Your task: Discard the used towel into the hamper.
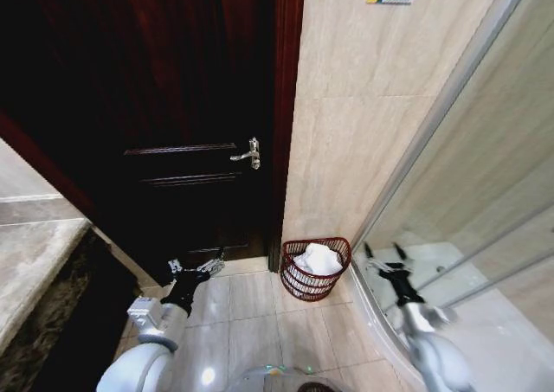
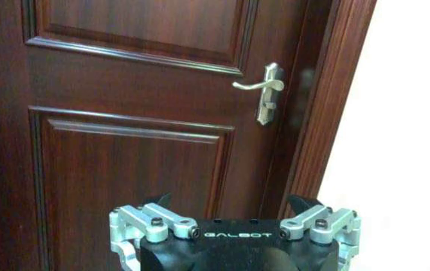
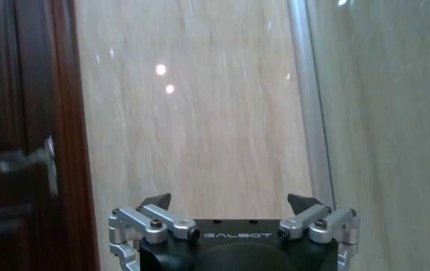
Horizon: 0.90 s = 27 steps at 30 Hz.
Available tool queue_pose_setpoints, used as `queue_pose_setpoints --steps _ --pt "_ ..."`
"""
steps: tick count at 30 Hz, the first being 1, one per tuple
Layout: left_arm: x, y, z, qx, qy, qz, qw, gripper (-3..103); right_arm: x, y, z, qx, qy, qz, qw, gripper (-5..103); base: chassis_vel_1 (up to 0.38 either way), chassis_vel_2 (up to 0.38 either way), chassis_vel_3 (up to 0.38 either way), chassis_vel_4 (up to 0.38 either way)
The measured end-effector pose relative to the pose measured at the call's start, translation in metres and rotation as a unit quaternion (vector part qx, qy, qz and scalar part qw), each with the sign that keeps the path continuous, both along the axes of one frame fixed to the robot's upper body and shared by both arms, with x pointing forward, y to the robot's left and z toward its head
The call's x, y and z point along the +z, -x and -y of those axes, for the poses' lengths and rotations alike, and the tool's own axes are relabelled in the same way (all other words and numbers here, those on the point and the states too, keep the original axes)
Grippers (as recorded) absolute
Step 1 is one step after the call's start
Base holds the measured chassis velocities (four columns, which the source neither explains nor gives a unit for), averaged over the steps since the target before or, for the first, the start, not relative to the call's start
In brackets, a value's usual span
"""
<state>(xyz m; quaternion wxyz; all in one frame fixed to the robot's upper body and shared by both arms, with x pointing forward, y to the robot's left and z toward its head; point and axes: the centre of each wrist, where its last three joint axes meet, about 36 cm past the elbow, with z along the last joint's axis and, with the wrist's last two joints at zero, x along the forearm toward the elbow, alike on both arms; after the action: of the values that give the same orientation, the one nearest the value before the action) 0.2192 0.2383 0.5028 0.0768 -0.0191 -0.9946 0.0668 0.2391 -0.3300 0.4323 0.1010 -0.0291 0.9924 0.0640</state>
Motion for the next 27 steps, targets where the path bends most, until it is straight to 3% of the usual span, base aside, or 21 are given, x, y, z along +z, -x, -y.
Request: queue_pose_setpoints --steps 6,10,18,27 --pt "0.000 0.000 0.000 0.000 0.000 0.000 1.0000 100 0.040 0.025 -0.024 -0.019 -0.002 0.047 0.999 100 0.000 0.000 0.000 0.000" --pt "0.000 0.000 0.000 0.000 0.000 0.000 1.0000 100 0.052 0.033 -0.042 -0.043 0.025 0.089 0.995 100 0.000 0.000 0.000 0.000" --pt "0.000 0.000 0.000 0.000 0.000 0.000 1.0000 100 0.055 0.039 -0.041 -0.055 0.042 0.104 0.992 100 0.000 0.000 0.000 0.000" --pt "0.000 0.000 0.000 0.000 0.000 0.000 1.0000 100 0.055 0.033 -0.035 -0.074 0.031 0.131 0.988 100 0.000 0.000 0.000 0.000"
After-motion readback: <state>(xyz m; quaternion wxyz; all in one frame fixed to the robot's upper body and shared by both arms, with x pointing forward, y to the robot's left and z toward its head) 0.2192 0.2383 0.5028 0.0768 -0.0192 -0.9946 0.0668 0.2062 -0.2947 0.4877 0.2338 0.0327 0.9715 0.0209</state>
